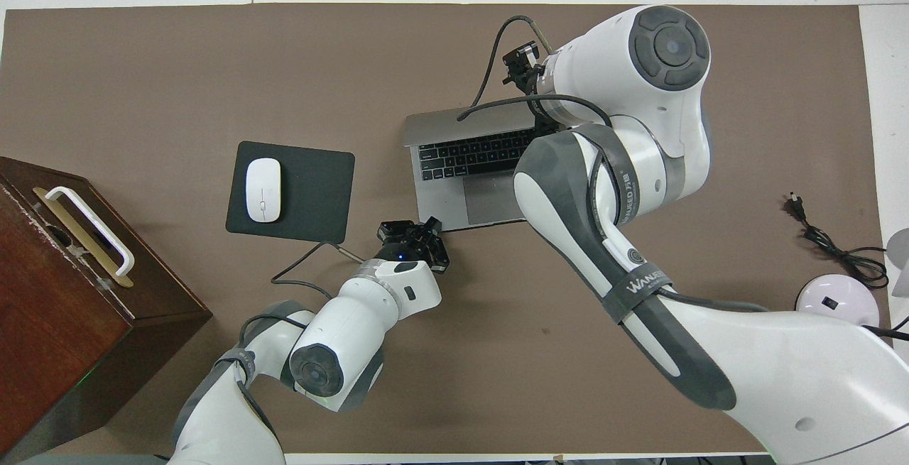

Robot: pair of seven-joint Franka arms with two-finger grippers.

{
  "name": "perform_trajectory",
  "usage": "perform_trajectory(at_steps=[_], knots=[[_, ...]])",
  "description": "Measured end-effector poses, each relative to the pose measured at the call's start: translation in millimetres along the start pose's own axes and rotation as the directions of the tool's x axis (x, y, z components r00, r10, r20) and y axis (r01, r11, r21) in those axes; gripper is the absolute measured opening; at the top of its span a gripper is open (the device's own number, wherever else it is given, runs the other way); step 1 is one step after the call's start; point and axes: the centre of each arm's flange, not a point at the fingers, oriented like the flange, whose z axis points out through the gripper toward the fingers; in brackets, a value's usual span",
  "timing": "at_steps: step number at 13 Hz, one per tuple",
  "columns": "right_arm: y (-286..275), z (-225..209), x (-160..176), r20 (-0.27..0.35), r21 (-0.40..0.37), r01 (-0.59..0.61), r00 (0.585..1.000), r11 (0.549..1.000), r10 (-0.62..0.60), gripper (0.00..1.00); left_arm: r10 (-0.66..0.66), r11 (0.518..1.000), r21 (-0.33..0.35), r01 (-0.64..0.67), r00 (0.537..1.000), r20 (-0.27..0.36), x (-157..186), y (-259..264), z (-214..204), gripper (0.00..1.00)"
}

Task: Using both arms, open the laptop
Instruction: 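Raise the lid further, pushing it away from the robot with the right gripper, then push the lid fully open and release it with the right gripper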

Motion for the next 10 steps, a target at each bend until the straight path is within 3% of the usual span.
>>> perform_trajectory(at_steps=[10], knots=[[-13.6, -7.1, 17.8, -0.005, 0.017, 0.027, 1.0, 1.0, -0.027, 0.9, 0.0, 1.0, 0.0, 0.0, 1.0, 0.0, 0.0, 0.0, 0.0, 0.01]])
